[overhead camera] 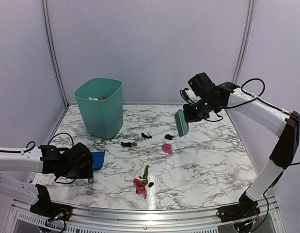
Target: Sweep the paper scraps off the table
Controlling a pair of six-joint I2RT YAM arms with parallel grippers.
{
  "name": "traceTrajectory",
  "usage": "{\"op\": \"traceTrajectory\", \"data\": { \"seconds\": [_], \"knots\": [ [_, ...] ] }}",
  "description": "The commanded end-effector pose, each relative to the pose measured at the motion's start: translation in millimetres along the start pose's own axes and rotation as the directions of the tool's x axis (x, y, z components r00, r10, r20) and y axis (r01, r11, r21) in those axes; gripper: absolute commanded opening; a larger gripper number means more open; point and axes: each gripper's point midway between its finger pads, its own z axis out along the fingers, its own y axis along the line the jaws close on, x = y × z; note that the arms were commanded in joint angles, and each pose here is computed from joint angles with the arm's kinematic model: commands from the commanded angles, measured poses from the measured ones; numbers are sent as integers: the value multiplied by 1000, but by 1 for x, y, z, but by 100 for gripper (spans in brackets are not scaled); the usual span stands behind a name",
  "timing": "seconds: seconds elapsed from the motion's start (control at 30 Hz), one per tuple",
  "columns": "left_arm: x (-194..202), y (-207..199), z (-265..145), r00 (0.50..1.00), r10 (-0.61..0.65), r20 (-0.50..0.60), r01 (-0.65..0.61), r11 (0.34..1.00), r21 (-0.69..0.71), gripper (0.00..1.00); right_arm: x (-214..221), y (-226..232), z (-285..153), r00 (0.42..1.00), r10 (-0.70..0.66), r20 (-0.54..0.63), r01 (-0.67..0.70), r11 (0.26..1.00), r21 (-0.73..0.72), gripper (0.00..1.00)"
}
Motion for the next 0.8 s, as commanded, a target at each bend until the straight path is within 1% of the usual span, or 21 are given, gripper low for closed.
{"op": "traceTrajectory", "data": {
  "seconds": [0.0,0.33,0.63,0.77],
  "knots": [
    [-2,-11,14,1000,9,23,-9,1000,13,64,-19,-3,-14,998,-30,55,29,999,12,0],
    [8,-14,40,998,51,-28,-52,996,-67,54,-14,-6,-17,997,-55,52,54,998,23,0],
    [2,-14,46,998,56,5,-56,994,-91,27,-10,-12,-20,996,-72,54,70,997,44,0],
    [-2,-14,43,997,74,21,-72,993,-89,17,-9,-12,-20,996,-76,54,73,996,47,0]
  ]
}}
